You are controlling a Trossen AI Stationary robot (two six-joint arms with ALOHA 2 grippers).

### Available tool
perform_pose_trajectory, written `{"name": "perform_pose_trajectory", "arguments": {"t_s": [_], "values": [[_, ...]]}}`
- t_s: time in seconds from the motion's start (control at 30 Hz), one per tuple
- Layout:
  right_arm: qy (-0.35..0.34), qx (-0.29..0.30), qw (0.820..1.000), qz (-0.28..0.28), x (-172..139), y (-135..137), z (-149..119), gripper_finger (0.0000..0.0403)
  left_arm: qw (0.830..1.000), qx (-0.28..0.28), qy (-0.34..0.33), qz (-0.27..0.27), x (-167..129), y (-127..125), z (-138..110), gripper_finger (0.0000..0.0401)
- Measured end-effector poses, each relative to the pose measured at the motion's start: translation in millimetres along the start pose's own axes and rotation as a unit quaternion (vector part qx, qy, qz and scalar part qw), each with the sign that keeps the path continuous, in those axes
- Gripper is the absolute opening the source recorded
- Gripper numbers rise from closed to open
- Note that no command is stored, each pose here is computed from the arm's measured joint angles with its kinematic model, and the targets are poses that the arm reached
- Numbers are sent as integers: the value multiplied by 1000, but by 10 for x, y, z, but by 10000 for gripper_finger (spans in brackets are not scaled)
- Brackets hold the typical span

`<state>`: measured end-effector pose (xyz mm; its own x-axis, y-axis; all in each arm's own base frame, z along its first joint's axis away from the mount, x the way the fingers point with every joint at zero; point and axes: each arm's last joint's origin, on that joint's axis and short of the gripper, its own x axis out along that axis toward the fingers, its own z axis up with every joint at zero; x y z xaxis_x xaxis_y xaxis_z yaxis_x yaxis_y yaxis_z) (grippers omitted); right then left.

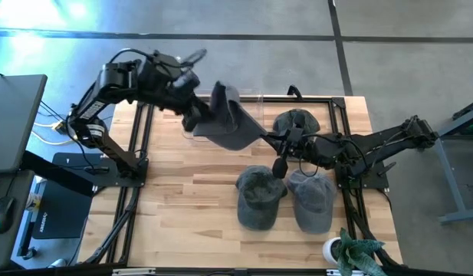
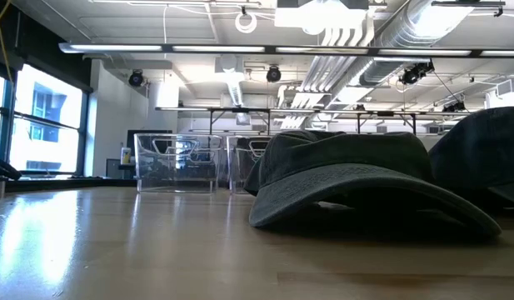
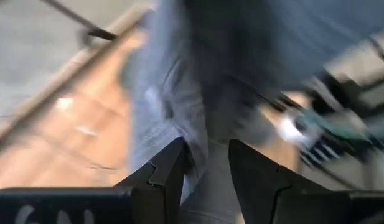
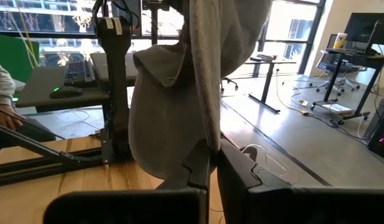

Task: Pick & Place hat
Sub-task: Put the left gray cap into the left transparent bin

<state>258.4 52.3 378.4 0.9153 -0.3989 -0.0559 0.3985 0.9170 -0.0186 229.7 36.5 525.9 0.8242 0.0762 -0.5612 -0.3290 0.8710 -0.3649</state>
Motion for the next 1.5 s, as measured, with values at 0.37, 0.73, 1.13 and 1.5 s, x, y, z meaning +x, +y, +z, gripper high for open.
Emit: {"name": "perform_pose_trajectory", "arguments": {"t_s": [0.37, 0.73, 1.13, 1.5], "values": [[0, -2, 1000, -11, 1, -7, -1, 9, 998, 27, 35, 45, 365, -162, -66, 121], [0, -1, 1000, -10, 1, -8, -1, 9, 941, 37, -109, 318, 274, -18, 31, 121], [0, 0, 1000, -8, 1, -5, -2, 7, 987, -22, -106, 116, -159, -98, -5, 121], [0, 9, 1000, -2, 1, -3, -2, 6, 996, 14, -75, -46, -437, -170, -69, 121]]}}
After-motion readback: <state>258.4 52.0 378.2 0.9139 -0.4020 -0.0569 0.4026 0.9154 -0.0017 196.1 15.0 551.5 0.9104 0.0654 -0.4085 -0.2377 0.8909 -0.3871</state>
